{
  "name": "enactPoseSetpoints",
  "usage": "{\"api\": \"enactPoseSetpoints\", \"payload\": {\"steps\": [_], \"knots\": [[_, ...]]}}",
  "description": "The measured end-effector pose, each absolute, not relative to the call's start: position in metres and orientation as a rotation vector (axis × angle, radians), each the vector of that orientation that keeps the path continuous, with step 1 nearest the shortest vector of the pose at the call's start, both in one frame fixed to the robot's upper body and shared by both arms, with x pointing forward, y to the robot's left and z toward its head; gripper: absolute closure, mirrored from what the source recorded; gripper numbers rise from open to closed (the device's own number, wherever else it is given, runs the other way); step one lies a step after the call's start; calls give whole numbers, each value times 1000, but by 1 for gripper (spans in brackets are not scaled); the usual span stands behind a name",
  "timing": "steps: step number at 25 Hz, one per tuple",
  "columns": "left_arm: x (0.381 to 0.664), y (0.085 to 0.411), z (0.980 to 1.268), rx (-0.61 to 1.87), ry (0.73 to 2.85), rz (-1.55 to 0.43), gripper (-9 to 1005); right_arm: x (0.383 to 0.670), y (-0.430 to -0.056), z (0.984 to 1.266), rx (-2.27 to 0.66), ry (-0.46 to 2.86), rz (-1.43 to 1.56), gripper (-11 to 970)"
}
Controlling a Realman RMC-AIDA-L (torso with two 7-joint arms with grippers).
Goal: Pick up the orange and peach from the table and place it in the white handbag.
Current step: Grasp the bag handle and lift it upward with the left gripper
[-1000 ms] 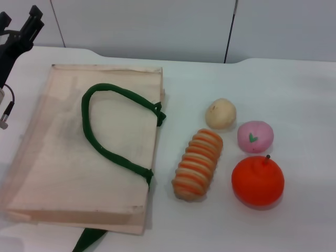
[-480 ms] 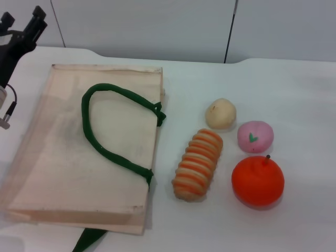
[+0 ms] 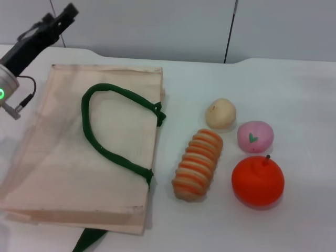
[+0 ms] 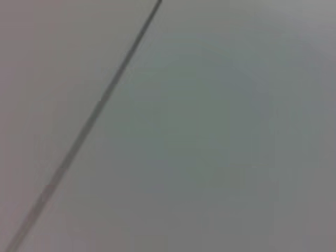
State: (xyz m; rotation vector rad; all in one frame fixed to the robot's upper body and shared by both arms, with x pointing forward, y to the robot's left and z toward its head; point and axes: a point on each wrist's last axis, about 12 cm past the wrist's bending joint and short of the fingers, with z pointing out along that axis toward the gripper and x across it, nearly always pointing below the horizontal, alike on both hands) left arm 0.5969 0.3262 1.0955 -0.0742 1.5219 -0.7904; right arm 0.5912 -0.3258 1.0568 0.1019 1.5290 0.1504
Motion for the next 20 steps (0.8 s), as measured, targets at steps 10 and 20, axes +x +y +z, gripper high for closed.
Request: {"api": "enactPoseSetpoints", "payload": {"steps": [10,20], "knots": [[610,333,1125,-51,1854,-974,110,591,-328,1054,109,1552,142,101],[624,326,1134,-12,2212,-843,186,591,-330,1055,110,1552,133,108]]}}
